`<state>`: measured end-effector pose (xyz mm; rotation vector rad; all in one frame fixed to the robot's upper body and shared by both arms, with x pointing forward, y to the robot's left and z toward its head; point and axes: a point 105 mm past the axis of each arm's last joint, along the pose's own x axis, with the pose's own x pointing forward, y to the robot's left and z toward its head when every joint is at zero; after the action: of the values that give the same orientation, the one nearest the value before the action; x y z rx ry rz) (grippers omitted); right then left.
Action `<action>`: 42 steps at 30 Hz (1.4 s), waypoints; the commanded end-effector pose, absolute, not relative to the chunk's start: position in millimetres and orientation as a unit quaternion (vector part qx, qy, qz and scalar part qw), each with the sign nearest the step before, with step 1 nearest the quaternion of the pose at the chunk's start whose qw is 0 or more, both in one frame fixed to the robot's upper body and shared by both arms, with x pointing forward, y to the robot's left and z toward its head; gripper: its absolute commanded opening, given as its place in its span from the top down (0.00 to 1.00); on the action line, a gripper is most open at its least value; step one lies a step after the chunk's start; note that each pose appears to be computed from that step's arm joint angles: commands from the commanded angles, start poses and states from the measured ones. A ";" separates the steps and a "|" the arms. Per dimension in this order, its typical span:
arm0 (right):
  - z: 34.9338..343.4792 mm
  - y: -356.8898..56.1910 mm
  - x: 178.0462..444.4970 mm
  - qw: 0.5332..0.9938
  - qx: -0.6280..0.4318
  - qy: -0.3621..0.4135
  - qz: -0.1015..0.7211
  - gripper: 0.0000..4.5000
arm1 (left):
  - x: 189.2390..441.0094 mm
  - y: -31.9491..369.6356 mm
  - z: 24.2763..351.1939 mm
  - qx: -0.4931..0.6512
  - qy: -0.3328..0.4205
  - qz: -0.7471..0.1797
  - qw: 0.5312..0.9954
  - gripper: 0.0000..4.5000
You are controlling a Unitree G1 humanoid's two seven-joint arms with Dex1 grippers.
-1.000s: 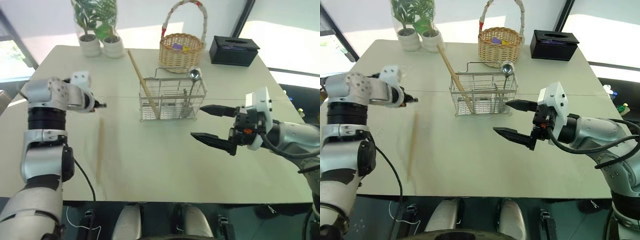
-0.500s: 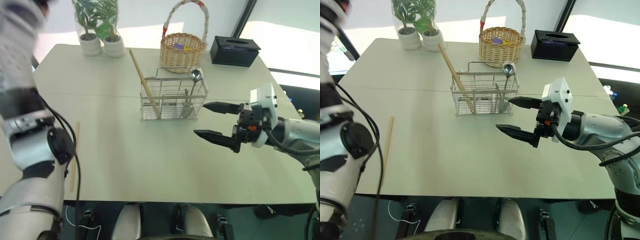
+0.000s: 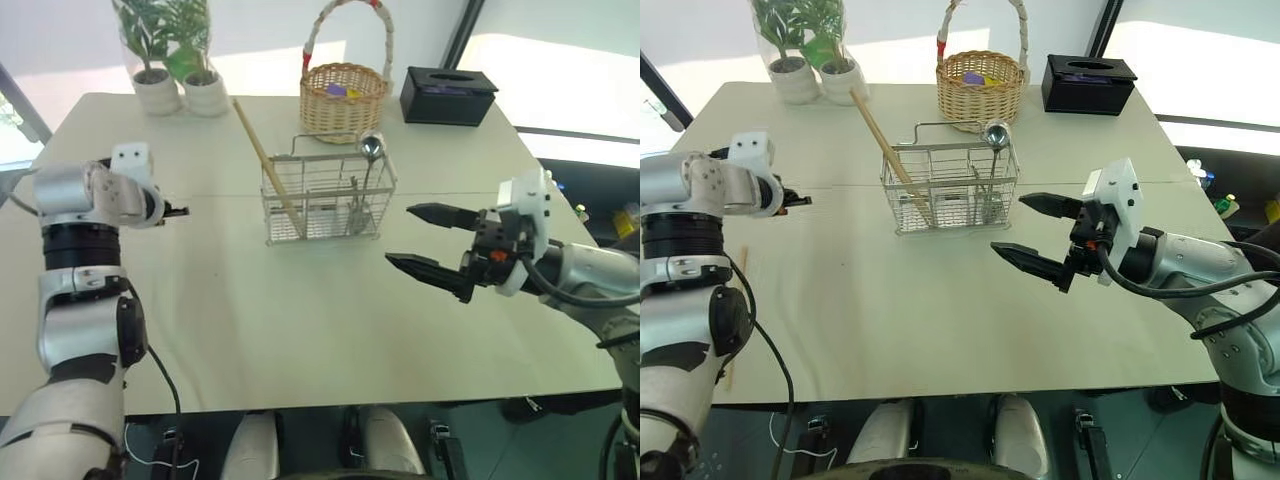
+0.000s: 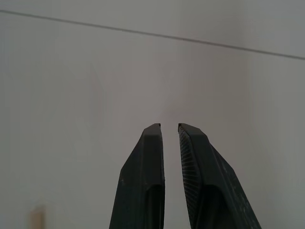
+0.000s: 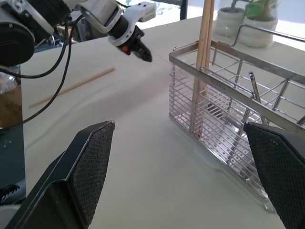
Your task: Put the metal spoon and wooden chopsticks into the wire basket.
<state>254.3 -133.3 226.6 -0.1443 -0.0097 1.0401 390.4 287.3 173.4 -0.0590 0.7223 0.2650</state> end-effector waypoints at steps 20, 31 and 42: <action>229.5 -128.1 254.3 0.866 -0.064 -0.035 0.495 0.00 | 347.0 320.2 159.9 -0.069 0.409 0.178 0.892 0.01; 232.0 -130.7 261.8 0.874 -0.055 -0.041 0.480 0.00 | 323.3 319.0 123.3 -0.092 0.465 0.169 0.864 0.01; 230.4 -129.9 261.4 0.876 -0.057 -0.038 0.478 0.00 | 320.5 314.2 126.9 -0.100 0.476 0.174 0.856 0.77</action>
<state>264.0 -131.0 221.5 -0.1078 -0.0359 0.9915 320.9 311.4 120.6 -0.2129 1.0084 0.3574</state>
